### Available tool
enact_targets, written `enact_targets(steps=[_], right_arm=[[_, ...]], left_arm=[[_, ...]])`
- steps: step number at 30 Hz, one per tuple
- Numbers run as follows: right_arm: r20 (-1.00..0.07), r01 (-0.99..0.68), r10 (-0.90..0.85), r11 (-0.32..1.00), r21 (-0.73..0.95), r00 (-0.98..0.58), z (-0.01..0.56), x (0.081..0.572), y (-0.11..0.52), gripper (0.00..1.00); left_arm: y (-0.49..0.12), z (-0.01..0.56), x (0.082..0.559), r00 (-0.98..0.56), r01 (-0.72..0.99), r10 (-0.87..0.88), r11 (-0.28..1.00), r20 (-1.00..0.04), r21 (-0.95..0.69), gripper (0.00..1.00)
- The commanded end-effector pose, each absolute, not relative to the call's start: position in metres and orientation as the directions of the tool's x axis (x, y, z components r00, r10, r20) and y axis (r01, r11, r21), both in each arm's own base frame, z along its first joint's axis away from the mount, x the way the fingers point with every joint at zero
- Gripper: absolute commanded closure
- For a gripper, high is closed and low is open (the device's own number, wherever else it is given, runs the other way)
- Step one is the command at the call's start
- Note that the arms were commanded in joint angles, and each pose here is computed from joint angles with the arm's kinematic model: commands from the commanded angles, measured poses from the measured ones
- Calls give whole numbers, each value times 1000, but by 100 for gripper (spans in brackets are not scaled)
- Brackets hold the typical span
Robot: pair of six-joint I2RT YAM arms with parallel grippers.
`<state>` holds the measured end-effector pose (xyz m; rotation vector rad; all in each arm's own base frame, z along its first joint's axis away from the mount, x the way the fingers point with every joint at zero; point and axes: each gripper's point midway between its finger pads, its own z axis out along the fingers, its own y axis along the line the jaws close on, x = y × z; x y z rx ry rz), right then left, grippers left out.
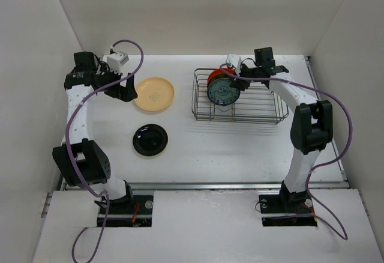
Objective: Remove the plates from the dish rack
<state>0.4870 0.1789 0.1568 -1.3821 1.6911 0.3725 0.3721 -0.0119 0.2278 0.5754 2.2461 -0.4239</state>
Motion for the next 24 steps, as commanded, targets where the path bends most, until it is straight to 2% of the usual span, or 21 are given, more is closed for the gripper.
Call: enact_targets(steps=[1, 7, 24], right_arm=[[-791, -882, -608, 339, -327, 60, 176, 500, 183, 54], [-781, -866, -624, 371, -336, 36, 172, 505, 177, 64], [-784, -810, -621, 451, -375, 18, 176, 500, 185, 78]], left_arm=[[-17, 248, 379, -562, 542, 265, 833, -783, -107, 0], [-15, 251, 382, -562, 533, 261, 840, -785, -102, 0], [-16, 249, 373, -567, 523, 256, 846, -783, -102, 0]])
